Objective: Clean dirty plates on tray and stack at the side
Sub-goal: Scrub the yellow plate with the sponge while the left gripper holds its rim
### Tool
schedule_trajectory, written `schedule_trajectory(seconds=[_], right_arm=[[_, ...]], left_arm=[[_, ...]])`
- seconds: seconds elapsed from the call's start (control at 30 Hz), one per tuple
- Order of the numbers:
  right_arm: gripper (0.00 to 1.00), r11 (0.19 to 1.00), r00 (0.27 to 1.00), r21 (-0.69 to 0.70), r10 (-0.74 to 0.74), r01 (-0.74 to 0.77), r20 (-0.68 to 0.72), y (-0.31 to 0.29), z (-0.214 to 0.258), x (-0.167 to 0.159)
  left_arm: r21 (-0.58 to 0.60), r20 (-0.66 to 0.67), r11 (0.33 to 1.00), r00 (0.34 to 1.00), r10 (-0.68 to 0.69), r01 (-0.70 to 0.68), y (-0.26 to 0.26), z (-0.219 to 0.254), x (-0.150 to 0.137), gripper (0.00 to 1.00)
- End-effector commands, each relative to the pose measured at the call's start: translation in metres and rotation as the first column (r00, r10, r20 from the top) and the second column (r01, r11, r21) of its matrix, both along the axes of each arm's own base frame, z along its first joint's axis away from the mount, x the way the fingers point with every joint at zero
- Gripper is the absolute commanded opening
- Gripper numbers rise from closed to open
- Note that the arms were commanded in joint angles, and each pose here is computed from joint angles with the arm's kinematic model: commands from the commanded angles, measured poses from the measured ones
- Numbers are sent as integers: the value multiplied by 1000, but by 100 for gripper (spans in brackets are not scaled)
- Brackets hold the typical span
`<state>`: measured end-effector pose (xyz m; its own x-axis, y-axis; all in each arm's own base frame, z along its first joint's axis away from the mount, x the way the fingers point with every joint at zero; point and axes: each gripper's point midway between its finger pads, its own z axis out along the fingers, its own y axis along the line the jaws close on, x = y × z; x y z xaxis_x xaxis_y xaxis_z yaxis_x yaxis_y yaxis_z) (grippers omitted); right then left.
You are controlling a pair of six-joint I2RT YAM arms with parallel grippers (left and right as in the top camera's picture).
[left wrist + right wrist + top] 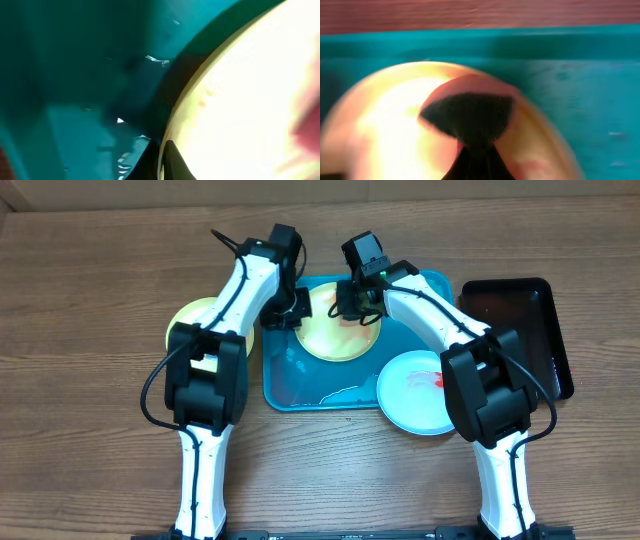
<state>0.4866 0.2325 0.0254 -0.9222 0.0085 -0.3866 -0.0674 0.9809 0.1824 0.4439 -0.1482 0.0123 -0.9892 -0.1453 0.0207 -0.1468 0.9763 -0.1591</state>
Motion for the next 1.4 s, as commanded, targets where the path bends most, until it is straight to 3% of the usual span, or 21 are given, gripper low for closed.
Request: schedule_trajectory(seconds=[0.0, 0.17, 0.3, 0.53, 0.63, 0.83, 1.07, 1.37], right_arm=[[4, 990, 996, -126, -63, 70, 61, -25, 3, 14], [4, 990, 997, -137, -41, 32, -62, -27, -8, -13], [4, 999, 978, -4, 45, -47, -202, 2, -13, -46], [4, 971, 957, 174, 201, -165, -211, 66, -4, -70], [4, 961, 962, 194, 226, -196, -152, 86, 1, -66], [4, 984, 998, 172, 54, -47, -35, 87, 9, -32], [4, 992, 994, 107, -77, 68, 74, 49, 16, 7], [4, 974, 975, 62, -220, 217, 41, -6, 9, 22]], left_arm=[[34, -12, 999, 1000, 26, -26, 10, -7, -2, 4], [33, -9, 999, 1000, 26, -26, 9, -7, -1, 4], [29, -9, 999, 1000, 26, -25, 8, -7, -1, 4], [3, -12, 1000, 1000, 25, -25, 4, -6, -1, 4], [3, -13, 1000, 1000, 24, -24, 4, -6, -1, 4], [3, -13, 1000, 1000, 24, -24, 4, -6, -1, 4], [0, -15, 1000, 1000, 24, -24, 3, -6, -2, 4], [2, -21, 1000, 1000, 20, -20, 4, -6, -4, 4]])
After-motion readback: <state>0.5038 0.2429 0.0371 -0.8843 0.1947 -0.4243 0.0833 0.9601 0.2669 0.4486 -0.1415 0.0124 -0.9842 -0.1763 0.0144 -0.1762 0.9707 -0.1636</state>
